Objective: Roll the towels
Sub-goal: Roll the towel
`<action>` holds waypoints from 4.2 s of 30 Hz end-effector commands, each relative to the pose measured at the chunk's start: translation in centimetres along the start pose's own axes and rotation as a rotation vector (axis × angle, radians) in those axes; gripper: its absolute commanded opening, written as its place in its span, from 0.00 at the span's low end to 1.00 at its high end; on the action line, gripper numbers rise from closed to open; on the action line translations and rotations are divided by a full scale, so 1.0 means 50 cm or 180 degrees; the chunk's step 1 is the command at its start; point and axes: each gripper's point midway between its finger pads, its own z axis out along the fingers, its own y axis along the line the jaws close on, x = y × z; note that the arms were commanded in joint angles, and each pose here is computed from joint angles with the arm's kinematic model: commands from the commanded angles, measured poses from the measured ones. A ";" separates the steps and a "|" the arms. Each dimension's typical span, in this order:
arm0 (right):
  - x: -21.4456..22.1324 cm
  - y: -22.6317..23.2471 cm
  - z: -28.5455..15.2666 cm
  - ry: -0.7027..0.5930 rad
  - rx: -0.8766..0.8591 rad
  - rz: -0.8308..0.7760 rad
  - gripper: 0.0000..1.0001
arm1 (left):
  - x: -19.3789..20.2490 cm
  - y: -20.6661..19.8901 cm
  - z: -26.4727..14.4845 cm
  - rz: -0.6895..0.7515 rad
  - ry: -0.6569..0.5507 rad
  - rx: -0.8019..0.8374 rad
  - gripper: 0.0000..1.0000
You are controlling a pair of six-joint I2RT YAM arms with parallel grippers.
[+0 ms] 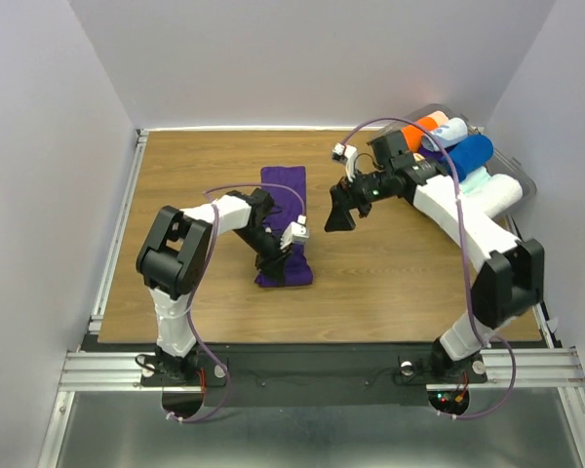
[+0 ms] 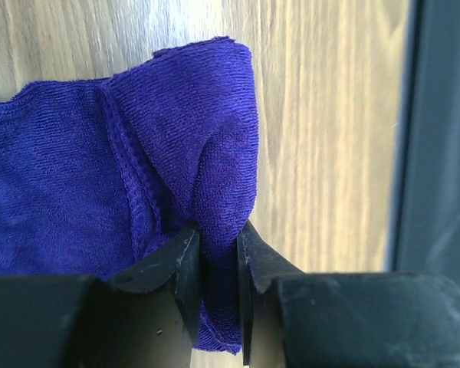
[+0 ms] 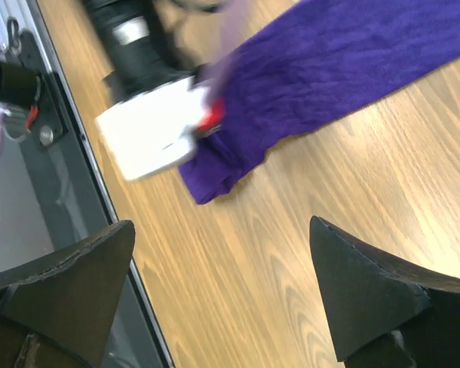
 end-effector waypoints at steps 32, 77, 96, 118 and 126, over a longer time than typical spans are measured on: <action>0.250 0.139 0.353 0.0947 0.0381 -0.2724 0.71 | 0.104 0.005 0.019 -0.1135 0.0009 0.0954 0.30; 0.285 0.208 0.357 0.1747 -0.1758 0.0125 0.02 | 0.076 -0.066 -0.515 0.0697 -0.0698 -0.3343 0.99; 0.305 0.182 0.392 0.1916 -0.2036 0.0820 0.09 | 0.068 -0.151 -0.125 0.2248 0.0131 -0.1935 0.99; 0.295 0.138 0.388 0.1904 -0.1959 0.0889 0.20 | 0.127 -0.071 -0.022 0.1763 0.0759 -0.1888 0.47; 0.201 0.047 0.368 0.1517 -0.1661 0.0916 0.57 | 0.139 -0.133 0.006 0.1487 0.0831 -0.1163 0.11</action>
